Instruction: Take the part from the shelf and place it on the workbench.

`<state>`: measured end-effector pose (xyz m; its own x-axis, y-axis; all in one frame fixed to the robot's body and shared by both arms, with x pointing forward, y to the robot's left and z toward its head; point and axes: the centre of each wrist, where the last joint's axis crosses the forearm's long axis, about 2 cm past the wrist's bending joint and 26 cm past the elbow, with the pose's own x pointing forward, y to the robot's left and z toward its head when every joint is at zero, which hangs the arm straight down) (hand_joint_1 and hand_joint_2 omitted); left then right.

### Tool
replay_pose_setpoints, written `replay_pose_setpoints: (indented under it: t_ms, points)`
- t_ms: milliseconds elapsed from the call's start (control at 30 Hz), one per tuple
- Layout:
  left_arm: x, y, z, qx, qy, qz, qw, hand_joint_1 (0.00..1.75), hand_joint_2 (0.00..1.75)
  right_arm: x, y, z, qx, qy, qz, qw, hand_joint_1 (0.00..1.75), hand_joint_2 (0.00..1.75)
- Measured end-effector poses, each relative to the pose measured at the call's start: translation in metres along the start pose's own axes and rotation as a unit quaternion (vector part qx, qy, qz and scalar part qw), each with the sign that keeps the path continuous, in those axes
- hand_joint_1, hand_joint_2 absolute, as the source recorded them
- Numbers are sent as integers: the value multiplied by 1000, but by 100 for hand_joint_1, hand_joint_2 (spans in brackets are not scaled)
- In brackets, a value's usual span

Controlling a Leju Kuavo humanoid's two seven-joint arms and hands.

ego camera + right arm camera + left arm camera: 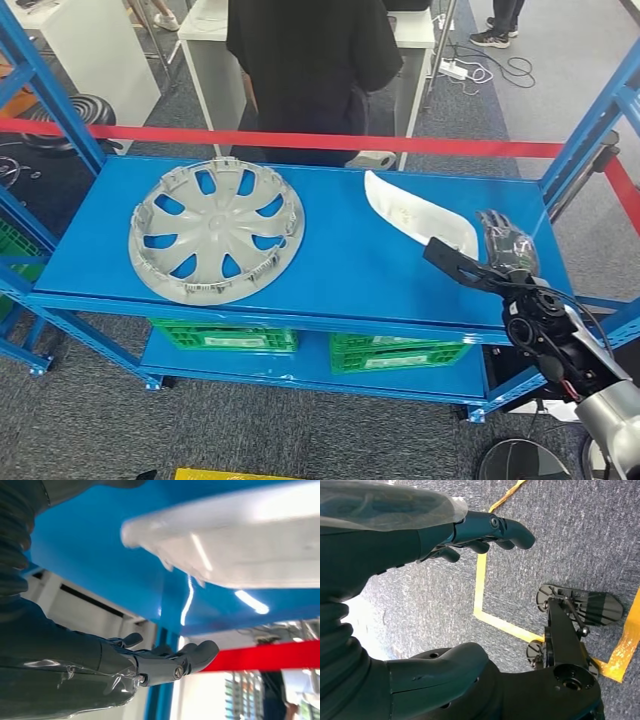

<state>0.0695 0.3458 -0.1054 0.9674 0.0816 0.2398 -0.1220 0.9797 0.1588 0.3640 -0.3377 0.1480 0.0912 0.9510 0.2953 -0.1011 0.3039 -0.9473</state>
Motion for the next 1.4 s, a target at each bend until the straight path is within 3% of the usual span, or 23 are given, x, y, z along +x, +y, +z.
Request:
replay_pose_setpoints:
  t_ms: [267, 733, 1400]
  points:
    - [10, -2, 0, -5, -6, -15, 1000, 0, 175, 31, -13, -9, -9, -27, 18, 999, 0, 175]
    - [18, -4, -1, -10, -8, -23, 1000, 0, 175, 47, -4, -9, 16, -58, 11, 998, 0, 175]
    - [16, -4, -1, -8, -9, -20, 1000, 0, 175, 27, 21, -7, 38, -27, -8, 999, 0, 175]
